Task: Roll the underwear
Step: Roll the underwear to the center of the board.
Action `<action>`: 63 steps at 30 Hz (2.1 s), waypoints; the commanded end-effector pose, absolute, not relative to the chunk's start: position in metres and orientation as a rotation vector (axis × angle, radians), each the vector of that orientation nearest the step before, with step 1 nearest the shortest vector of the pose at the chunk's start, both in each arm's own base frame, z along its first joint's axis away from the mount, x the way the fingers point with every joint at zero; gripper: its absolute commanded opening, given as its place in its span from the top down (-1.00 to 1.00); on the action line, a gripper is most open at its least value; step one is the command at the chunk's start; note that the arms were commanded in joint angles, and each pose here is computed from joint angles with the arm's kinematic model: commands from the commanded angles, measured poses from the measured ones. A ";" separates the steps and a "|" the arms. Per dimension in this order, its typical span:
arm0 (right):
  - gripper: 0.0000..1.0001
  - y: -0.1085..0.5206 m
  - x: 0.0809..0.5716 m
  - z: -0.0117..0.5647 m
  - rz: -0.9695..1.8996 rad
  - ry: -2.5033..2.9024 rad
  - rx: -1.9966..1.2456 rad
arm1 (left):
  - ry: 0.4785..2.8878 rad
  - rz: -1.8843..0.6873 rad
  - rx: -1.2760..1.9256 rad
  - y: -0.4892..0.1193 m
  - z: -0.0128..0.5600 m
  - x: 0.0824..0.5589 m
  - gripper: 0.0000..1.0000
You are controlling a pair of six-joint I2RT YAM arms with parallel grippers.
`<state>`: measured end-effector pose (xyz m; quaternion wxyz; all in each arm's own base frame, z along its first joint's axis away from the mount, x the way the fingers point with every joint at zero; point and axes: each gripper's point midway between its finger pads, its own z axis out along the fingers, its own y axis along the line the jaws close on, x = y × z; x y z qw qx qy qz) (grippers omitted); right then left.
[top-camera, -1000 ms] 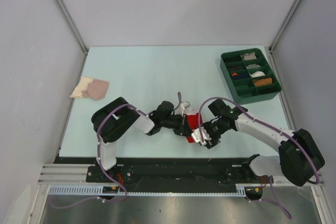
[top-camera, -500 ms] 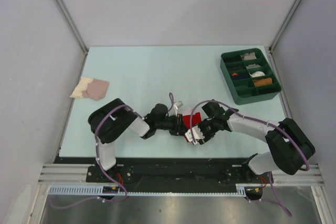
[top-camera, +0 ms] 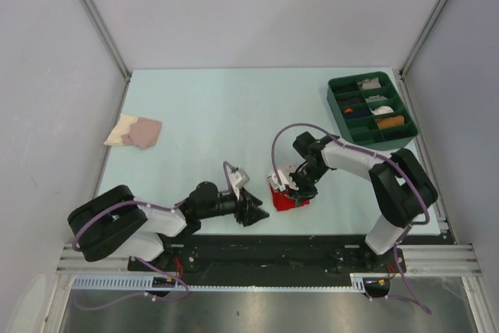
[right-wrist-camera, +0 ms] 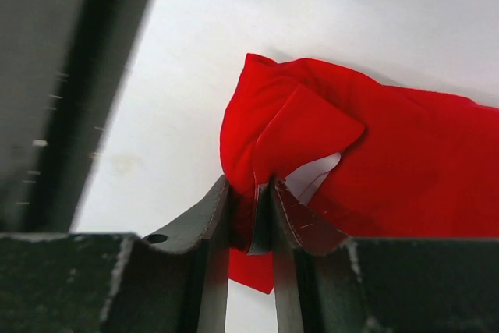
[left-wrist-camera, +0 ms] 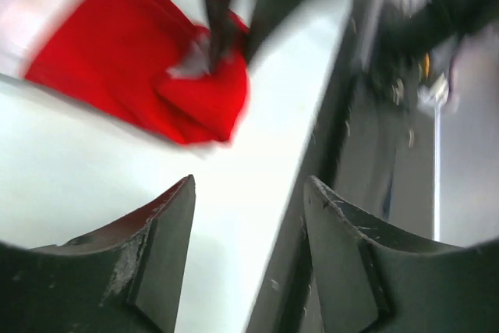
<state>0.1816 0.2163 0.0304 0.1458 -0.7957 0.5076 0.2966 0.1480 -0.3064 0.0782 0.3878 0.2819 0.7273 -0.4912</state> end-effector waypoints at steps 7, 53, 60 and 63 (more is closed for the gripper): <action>0.56 0.204 0.121 0.048 1.495 1.771 -2.174 | 1.376 -0.996 1.224 -0.351 0.090 0.105 -0.38; -0.27 0.214 0.171 0.073 0.538 1.187 -2.194 | 2.567 -1.407 0.693 -0.344 -0.033 0.158 0.99; -0.26 0.209 0.173 0.040 0.470 1.211 -2.278 | 2.600 -1.382 0.639 -0.338 -0.037 0.164 0.91; -0.26 0.202 0.177 0.019 0.398 1.240 -2.317 | 2.581 -1.363 0.608 -0.338 -0.033 0.170 0.75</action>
